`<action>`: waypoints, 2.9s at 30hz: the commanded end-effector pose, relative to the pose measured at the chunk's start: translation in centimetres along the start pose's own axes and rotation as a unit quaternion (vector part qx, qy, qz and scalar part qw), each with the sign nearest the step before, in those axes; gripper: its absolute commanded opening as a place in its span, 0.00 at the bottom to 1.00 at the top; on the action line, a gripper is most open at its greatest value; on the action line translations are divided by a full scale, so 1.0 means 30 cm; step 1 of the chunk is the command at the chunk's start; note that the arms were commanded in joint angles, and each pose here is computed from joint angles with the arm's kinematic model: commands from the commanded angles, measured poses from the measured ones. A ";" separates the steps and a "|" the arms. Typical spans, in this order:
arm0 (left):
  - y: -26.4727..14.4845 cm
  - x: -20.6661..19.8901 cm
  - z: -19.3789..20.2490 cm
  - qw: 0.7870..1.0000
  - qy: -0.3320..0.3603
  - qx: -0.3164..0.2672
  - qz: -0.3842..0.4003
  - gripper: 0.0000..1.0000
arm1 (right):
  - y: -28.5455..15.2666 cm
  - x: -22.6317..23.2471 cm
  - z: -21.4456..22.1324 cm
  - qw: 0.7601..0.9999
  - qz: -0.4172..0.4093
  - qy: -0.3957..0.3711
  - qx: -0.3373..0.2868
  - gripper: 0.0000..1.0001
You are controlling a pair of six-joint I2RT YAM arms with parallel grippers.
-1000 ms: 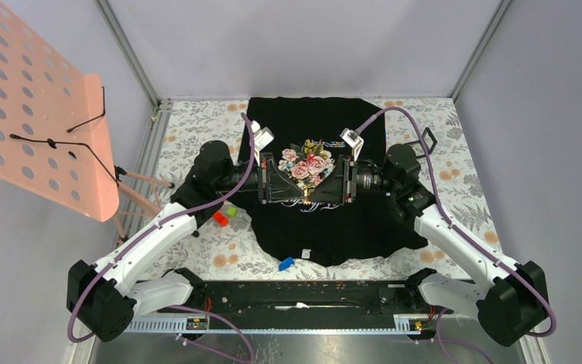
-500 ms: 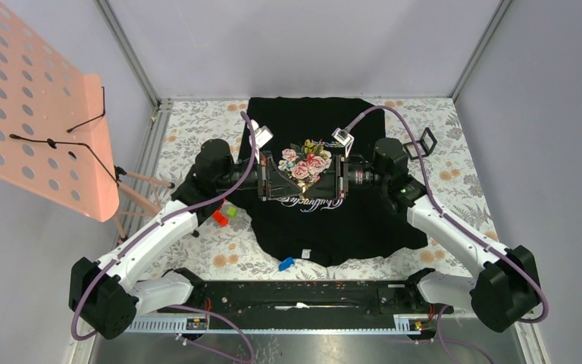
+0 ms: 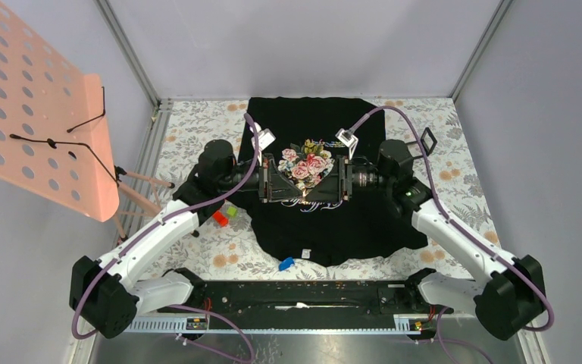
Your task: Pin the brooch onto the clothing
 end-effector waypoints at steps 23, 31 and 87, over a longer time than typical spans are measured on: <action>0.061 0.070 0.134 0.950 -0.053 -0.073 -0.299 0.00 | -0.157 -0.391 0.162 0.850 0.505 0.003 -0.151 0.64; 0.111 0.116 0.241 0.947 -0.079 -0.046 -0.307 0.00 | -0.053 -0.538 0.170 0.812 0.571 -0.019 -0.118 0.51; 0.234 0.240 0.424 0.921 -0.089 -0.006 -0.379 0.00 | 0.001 -0.573 0.203 0.781 0.619 -0.045 -0.073 0.34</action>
Point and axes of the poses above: each gripper's point midway between its finger pads, its own y axis out along the fingers, its own x axis along the line the jaws close on, z = x × y, the point moved 8 cm from there along -y, back along the fingers, and after that the axes turned 15 degrees about y, right-handed, at the moved point
